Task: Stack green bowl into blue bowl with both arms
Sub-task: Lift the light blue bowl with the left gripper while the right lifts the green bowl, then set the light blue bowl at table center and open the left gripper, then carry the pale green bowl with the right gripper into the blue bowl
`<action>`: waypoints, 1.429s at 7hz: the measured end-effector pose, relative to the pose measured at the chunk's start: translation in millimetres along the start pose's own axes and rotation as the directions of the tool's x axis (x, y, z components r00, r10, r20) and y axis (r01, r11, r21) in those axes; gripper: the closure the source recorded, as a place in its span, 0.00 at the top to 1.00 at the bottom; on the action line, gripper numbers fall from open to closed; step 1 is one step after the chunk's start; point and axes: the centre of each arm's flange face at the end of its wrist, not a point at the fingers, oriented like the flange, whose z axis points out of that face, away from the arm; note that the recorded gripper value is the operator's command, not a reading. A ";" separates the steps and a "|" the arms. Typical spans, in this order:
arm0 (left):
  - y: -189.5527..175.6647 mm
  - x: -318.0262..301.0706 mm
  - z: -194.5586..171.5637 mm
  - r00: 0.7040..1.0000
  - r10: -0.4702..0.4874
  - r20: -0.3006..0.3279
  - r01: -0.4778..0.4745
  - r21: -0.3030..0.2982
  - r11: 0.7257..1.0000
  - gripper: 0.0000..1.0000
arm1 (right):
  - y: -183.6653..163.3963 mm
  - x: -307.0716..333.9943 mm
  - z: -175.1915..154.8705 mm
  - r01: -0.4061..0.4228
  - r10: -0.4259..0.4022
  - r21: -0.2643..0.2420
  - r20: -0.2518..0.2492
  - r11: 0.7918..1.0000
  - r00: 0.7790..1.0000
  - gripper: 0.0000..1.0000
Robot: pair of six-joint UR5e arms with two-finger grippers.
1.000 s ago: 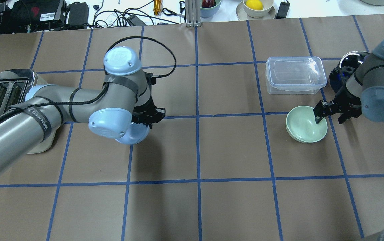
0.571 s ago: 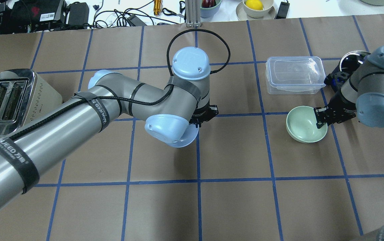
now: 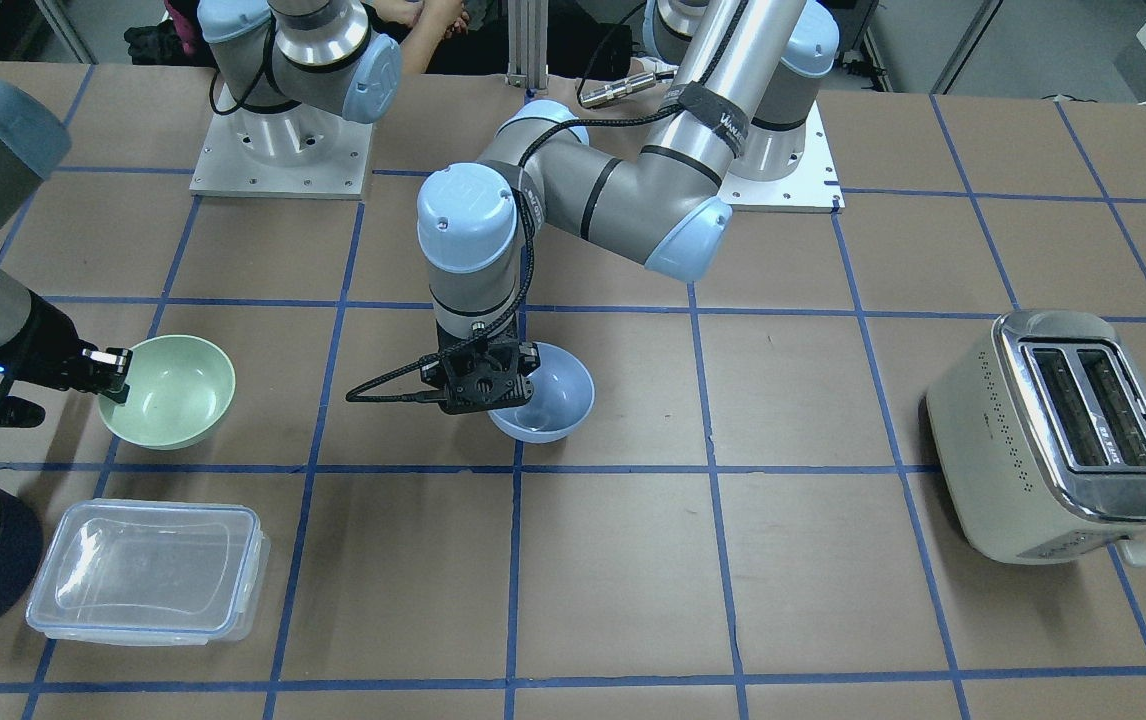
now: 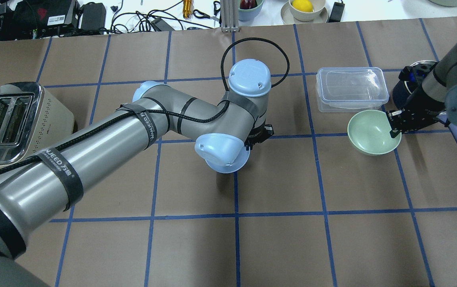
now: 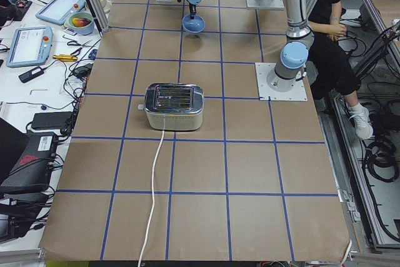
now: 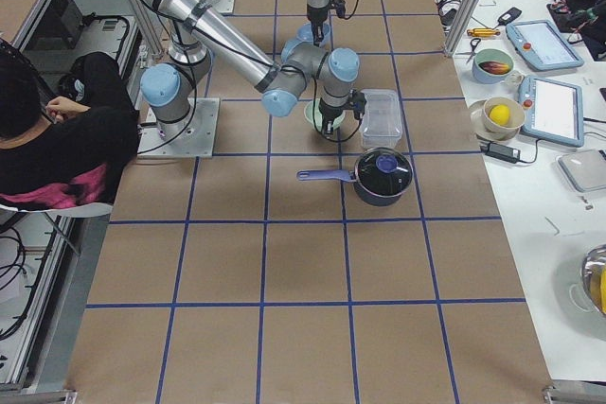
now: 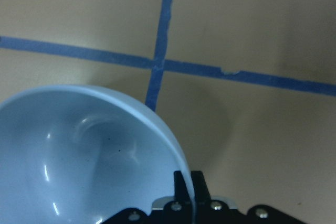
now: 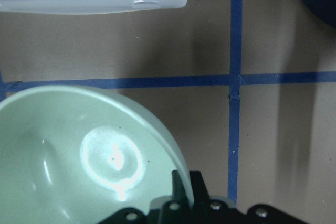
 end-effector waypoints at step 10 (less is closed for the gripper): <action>-73.2 -276.7 -247.7 0.977 0.204 -0.067 -0.203 0.021 0.979 1.00 | -0.2 -285.7 -11.3 -0.012 0.012 0.000 0.197 1.000 0.980 0.00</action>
